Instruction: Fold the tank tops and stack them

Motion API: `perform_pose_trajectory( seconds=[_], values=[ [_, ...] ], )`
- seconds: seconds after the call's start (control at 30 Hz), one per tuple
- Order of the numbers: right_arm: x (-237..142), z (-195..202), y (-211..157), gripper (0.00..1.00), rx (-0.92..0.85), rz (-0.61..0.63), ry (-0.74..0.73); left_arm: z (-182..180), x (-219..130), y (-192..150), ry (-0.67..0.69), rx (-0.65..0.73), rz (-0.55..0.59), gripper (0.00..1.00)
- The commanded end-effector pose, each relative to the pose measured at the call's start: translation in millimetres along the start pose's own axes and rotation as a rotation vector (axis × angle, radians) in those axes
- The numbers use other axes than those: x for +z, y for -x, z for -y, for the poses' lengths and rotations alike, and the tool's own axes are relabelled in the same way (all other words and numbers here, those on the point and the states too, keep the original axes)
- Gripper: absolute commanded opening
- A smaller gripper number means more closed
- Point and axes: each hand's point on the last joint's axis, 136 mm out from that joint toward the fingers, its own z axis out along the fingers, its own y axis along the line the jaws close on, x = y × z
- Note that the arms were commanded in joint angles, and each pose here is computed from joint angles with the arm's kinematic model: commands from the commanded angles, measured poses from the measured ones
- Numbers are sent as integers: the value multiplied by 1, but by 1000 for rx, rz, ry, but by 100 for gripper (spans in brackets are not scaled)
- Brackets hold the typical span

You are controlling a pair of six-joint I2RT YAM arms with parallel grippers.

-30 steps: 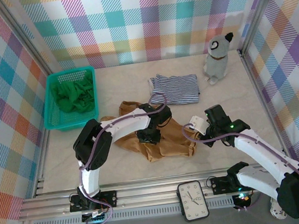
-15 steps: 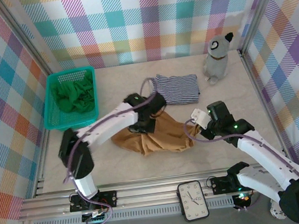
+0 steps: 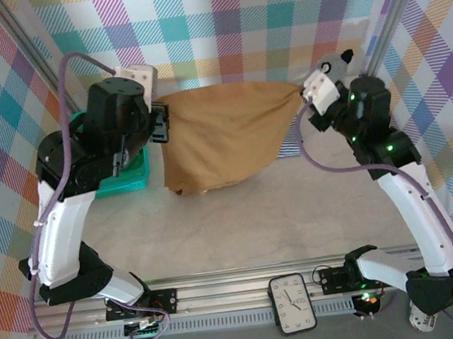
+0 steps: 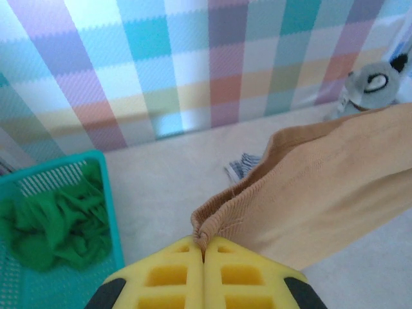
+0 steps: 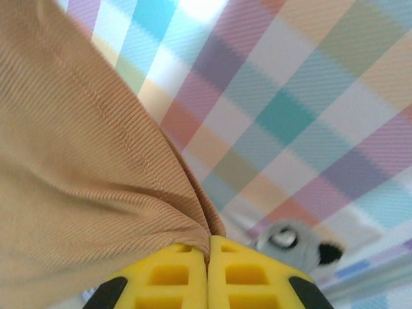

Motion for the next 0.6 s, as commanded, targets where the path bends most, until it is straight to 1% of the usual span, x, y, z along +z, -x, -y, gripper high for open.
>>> perform_pose_trajectory(
  seconds=[0.0, 0.1, 0.17, 0.3, 0.47, 0.57],
  values=[
    [-10, 26, 55, 8, -38, 157, -45, -21, -23, 33, 62, 61, 145, 0],
    [-3, 36, 81, 8, -61, 222, -38, -29, -21, 38, 103, 95, 162, 0],
    [11, 37, 93, 8, -69, 258, -12, -32, -4, 34, 115, 110, 139, 0],
    [52, 36, 101, 8, -63, 280, 31, -67, 38, 30, 174, 64, 83, 0],
    [99, 43, 117, 7, -46, 323, 51, -110, 64, 52, 214, 6, 123, 0],
    [117, 52, 137, 7, -16, 380, 51, -128, 67, 70, 221, -40, 182, 0]
  ],
)
